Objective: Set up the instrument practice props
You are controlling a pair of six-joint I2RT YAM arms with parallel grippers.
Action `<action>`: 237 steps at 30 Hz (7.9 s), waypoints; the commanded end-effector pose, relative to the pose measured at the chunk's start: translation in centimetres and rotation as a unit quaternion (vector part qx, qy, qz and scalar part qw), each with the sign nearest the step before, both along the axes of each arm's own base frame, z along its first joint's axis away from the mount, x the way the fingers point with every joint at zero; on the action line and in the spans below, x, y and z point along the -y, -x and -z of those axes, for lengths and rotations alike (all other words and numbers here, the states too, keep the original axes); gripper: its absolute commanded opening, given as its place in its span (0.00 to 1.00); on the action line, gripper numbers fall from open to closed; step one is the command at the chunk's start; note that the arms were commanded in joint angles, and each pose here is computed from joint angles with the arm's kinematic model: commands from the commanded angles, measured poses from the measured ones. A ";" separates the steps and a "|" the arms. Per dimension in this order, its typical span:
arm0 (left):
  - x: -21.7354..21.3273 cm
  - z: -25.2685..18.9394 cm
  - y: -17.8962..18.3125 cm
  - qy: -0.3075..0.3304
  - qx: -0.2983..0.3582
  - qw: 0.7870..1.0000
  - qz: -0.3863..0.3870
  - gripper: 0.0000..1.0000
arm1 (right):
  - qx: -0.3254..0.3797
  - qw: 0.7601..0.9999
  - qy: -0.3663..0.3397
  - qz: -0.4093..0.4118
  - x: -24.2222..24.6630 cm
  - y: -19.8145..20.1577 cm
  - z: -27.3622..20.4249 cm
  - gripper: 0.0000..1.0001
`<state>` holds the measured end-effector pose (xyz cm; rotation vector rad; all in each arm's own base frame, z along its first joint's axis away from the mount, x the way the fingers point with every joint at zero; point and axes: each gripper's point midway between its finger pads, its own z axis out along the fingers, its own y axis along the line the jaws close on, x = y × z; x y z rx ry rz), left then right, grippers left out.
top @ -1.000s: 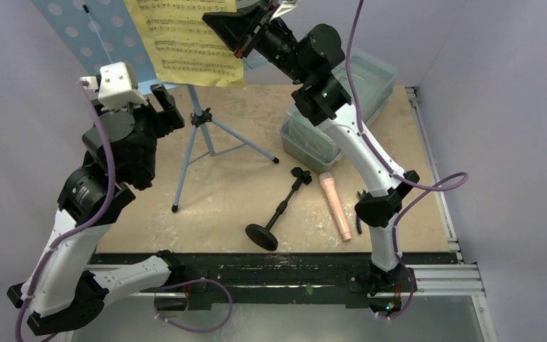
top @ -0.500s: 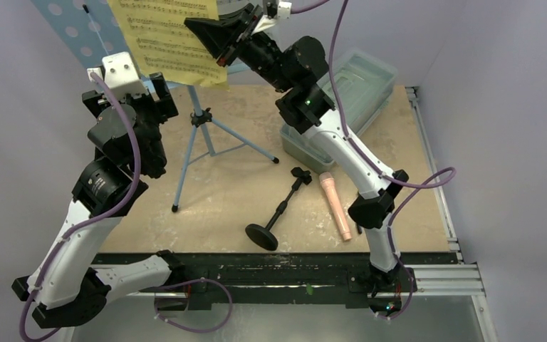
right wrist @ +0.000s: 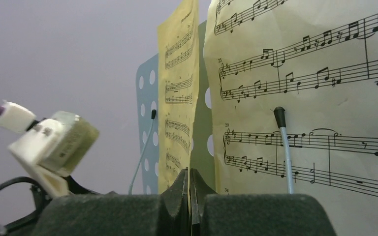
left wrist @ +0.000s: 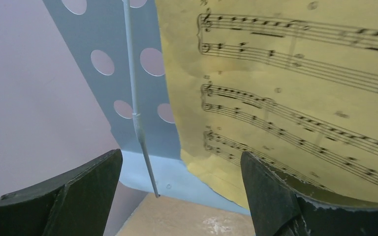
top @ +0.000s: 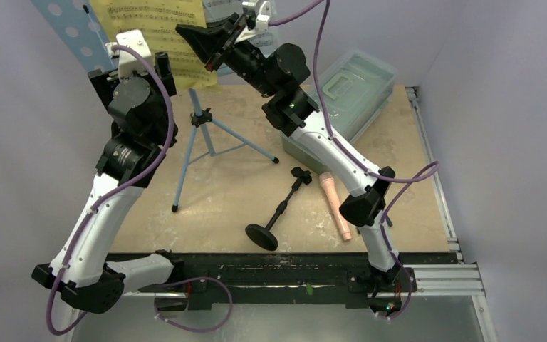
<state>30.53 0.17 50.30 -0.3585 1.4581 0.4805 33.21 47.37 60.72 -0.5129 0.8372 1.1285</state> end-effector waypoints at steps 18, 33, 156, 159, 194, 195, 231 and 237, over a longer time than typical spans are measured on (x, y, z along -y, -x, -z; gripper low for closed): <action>-1.8 -3.4 -1.0 0.013 0.084 0.996 -0.013 0.53 | 0.063 0.996 -0.049 0.048 2.0 2.0 -4.5 0.00; -2.7 -4.7 -0.8 -0.005 0.138 0.990 -0.035 0.30 | 0.069 0.995 -0.047 0.062 1.1 1.3 -3.8 0.00; 9.9 -4.7 -3.3 0.117 0.133 0.921 0.347 0.81 | 0.104 0.984 -0.116 0.092 5.7 3.4 -8.6 0.61; 9.2 -4.6 -4.5 0.108 0.133 0.933 0.317 0.80 | 0.063 0.987 -0.118 0.094 6.6 3.1 -8.9 0.74; 9.4 -3.3 -3.2 0.106 0.111 0.930 0.335 0.81 | -0.266 0.954 0.073 0.114 12.3 1.7 13.1 0.99; 9.8 -2.6 -3.0 0.107 0.102 0.926 0.347 0.82 | -0.281 0.948 0.094 0.115 12.7 1.6 15.2 0.99; 22.5 25.5 9.2 0.297 -0.286 0.736 0.537 0.83 | -0.723 0.667 0.180 -0.021 16.9 12.9 45.4 0.77; 23.1 27.7 9.9 0.262 -0.324 0.750 0.514 0.84 | -0.750 0.634 0.155 -0.109 14.5 14.7 45.7 0.69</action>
